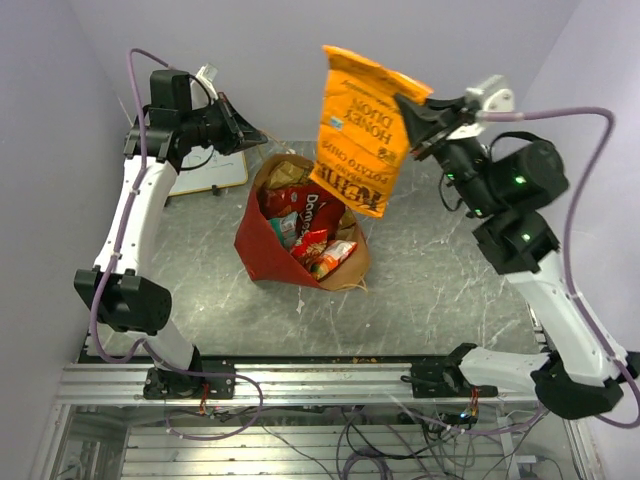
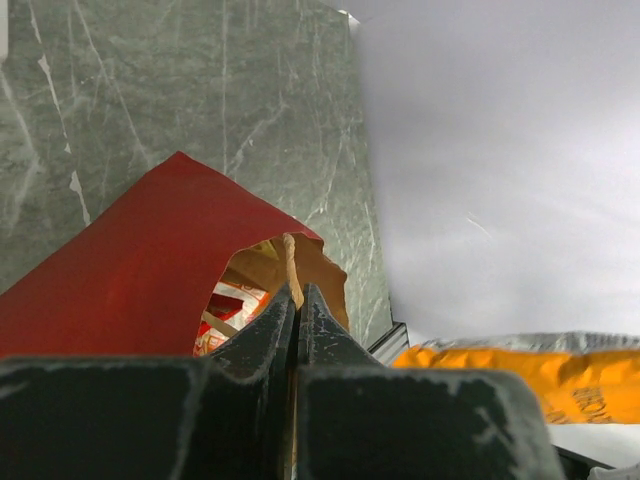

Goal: Take the snacks out of the paper bag

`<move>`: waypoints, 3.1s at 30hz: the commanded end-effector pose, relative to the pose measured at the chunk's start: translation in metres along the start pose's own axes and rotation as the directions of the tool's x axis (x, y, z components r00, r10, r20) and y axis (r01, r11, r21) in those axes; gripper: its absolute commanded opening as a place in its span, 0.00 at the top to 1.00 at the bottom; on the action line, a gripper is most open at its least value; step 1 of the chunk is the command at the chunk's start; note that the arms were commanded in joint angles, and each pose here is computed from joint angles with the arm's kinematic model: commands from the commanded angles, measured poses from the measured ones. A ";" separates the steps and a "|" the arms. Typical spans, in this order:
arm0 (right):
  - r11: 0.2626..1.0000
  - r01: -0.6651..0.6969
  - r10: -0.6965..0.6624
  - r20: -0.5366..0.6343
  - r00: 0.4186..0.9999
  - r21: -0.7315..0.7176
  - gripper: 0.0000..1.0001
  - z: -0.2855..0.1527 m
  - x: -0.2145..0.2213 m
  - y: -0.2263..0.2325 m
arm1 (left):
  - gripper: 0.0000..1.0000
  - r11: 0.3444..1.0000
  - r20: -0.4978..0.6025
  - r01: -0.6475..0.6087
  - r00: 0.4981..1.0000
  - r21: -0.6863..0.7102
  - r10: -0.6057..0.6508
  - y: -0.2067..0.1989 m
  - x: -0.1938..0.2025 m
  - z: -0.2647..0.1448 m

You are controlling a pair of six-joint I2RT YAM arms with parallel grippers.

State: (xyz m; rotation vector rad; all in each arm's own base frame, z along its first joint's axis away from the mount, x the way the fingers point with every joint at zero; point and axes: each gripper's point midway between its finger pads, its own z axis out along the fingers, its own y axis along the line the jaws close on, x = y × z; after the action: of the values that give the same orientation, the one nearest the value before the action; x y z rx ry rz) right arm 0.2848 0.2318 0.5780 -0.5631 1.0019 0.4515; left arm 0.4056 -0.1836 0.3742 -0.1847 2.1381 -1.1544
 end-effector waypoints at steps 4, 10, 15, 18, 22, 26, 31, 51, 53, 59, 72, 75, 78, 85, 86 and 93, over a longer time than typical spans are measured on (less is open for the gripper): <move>0.868 0.078 0.054 -0.250 0.967 0.490 1.00 -0.088 0.031 -0.082 | 0.93 0.997 0.093 -0.071 0.993 -0.002 0.071 -0.015 -0.021 -0.034; 0.795 0.121 0.127 -0.358 0.925 0.595 1.00 -0.153 0.082 -0.086 | 0.93 0.998 0.121 -0.058 0.991 -0.010 0.059 -0.013 -0.025 -0.050; 0.777 0.175 0.162 -0.460 0.873 0.605 1.00 -0.175 0.148 -0.075 | 0.93 0.999 0.116 -0.048 0.992 -0.010 0.049 -0.012 -0.020 -0.053; 0.765 0.189 0.173 -0.479 0.860 0.616 1.00 -0.172 0.179 -0.072 | 0.93 0.999 0.108 -0.045 0.993 -0.013 0.046 -0.011 -0.018 -0.054; 0.746 0.236 0.154 -0.506 0.849 0.623 1.00 -0.156 0.226 -0.071 | 0.93 0.999 0.101 -0.043 0.994 -0.020 0.045 -0.009 -0.014 -0.055; 0.710 0.199 0.202 -0.466 0.861 0.675 1.00 -0.124 0.267 -0.086 | 0.93 0.999 0.079 -0.034 0.996 -0.037 0.037 -0.002 -0.008 -0.055; 0.659 0.029 0.355 -0.346 0.868 0.751 1.00 -0.067 0.315 -0.116 | 0.93 0.998 0.065 -0.059 0.996 -0.019 0.060 -0.003 -0.004 -0.055; 0.159 -0.093 0.638 -0.030 0.769 0.983 1.00 -0.249 0.474 -0.246 | 0.93 0.978 0.028 -0.173 0.985 0.119 0.170 -0.013 0.000 -0.037; 0.107 -0.068 0.645 -0.018 0.764 0.992 0.97 -0.278 0.474 -0.250 | 0.93 0.979 0.027 -0.159 0.987 0.128 0.157 -0.014 0.001 -0.036; 0.123 -0.004 0.679 -0.082 0.729 0.992 0.53 -0.308 0.469 -0.240 | 0.93 0.981 0.009 -0.150 0.989 0.126 0.150 -0.015 0.012 -0.041; 0.419 -0.319 0.831 -0.218 0.511 0.850 0.33 -0.236 0.440 -0.152 | 0.93 0.996 0.043 -0.036 0.999 0.079 0.033 -0.010 0.027 -0.043; 0.568 -0.457 0.822 -0.445 0.355 0.684 0.35 -0.189 0.455 -0.096 | 0.93 0.996 0.050 -0.017 0.999 0.087 0.013 -0.013 0.025 -0.041; 0.689 -0.486 0.715 -0.616 0.332 0.538 0.35 -0.151 0.459 -0.057 | 0.93 0.994 0.037 -0.003 0.999 0.105 -0.001 -0.018 0.022 -0.037; 0.599 -0.586 0.736 -0.663 0.137 0.545 0.38 -0.117 0.486 0.002 | 0.93 0.994 0.023 -0.017 1.000 0.104 0.015 -0.022 0.013 -0.027; 0.594 -0.584 0.740 -0.660 0.127 0.554 0.39 -0.115 0.489 0.007 | 0.93 0.994 0.022 -0.017 1.000 0.111 0.015 -0.023 0.012 -0.025; 0.570 -0.614 0.746 -0.657 0.108 0.546 0.44 -0.102 0.480 0.047 | 0.93 0.990 0.009 -0.044 0.999 0.132 0.043 -0.031 0.007 -0.020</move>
State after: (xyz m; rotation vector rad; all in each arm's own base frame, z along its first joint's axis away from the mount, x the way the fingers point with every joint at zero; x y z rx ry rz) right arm 0.4316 0.2283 0.0922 -0.0858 2.3390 0.9308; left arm 0.3852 -0.1821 0.3779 -0.1645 2.0980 -1.2321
